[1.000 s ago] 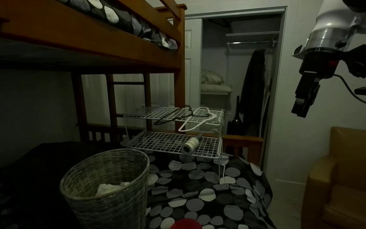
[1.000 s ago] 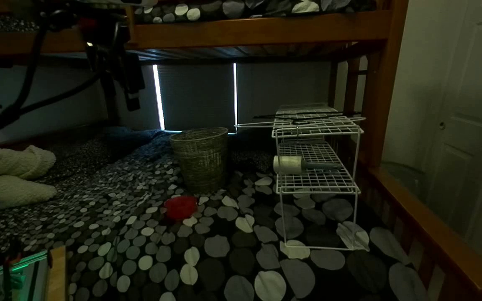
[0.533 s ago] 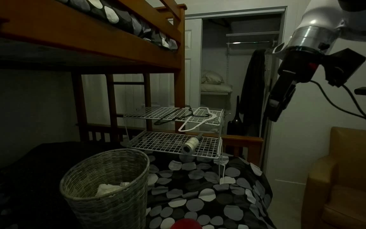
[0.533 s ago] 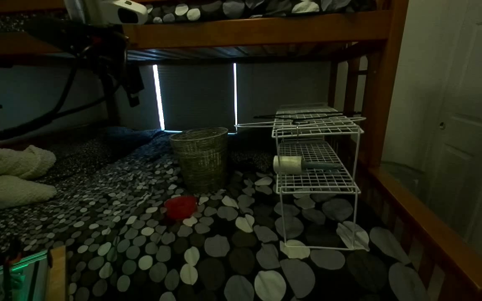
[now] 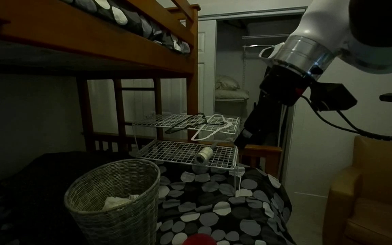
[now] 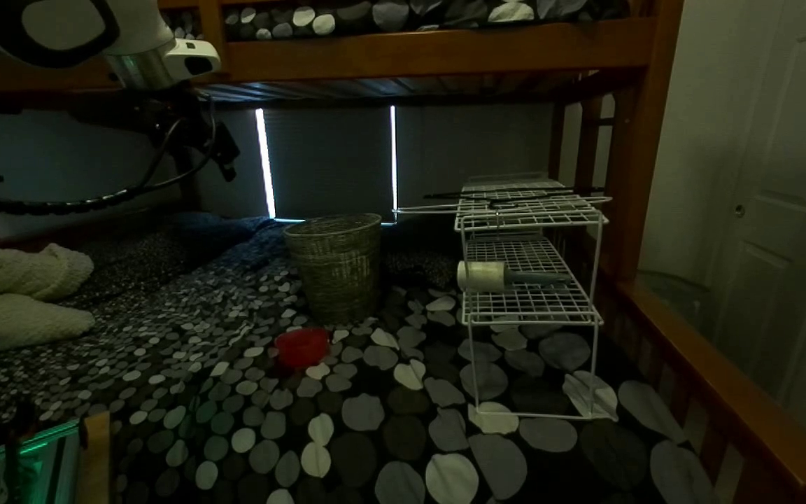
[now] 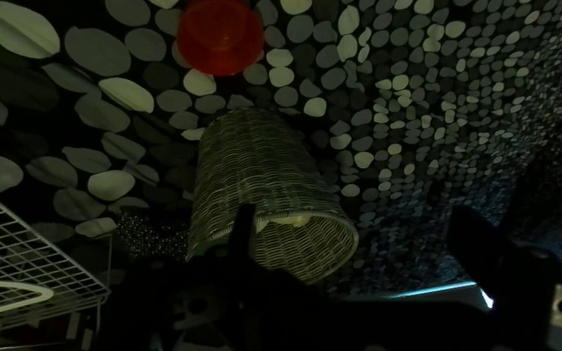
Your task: Pick up the sun glasses from the basket and put them in the red bowl
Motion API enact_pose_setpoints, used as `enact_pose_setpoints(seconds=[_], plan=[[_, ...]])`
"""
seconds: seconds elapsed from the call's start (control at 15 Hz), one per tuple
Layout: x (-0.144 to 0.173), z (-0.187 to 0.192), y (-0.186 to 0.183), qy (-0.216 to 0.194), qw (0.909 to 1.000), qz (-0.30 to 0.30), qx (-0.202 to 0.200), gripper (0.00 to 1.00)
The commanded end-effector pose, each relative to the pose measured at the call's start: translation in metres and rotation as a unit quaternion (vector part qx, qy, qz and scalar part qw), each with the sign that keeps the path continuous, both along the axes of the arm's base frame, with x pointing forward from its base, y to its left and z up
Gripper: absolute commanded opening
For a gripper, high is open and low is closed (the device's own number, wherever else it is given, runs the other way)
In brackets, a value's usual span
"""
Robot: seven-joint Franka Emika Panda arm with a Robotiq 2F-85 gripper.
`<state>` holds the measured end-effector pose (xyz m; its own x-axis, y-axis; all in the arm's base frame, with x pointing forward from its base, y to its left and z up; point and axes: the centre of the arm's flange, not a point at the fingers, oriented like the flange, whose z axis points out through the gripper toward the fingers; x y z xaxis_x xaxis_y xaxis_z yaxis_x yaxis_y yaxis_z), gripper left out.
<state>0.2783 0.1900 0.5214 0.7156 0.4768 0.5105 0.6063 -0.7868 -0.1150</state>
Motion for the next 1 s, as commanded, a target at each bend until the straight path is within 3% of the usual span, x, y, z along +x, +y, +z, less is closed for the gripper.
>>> enact_pose_setpoints(seconds=[0.0,0.07,0.13,0.27,0.67,0.93], plan=[[0.001,-0.001,0.0,0.0,1.0,0.001,0.0,1.0],[0.002,-0.001,-0.001,0.0,1.0,0.001,0.0,1.0],[0.005,-0.011,0.005,-0.007,0.9989,-0.036,-0.03,1.0],[0.028,-0.05,0.029,-0.025,0.9955,-0.074,-0.053,1.0],[0.08,-0.129,0.104,-0.084,0.9909,-0.098,-0.038,1.0],[0.126,-0.164,0.131,-0.094,0.9881,-0.102,-0.067,1.0]])
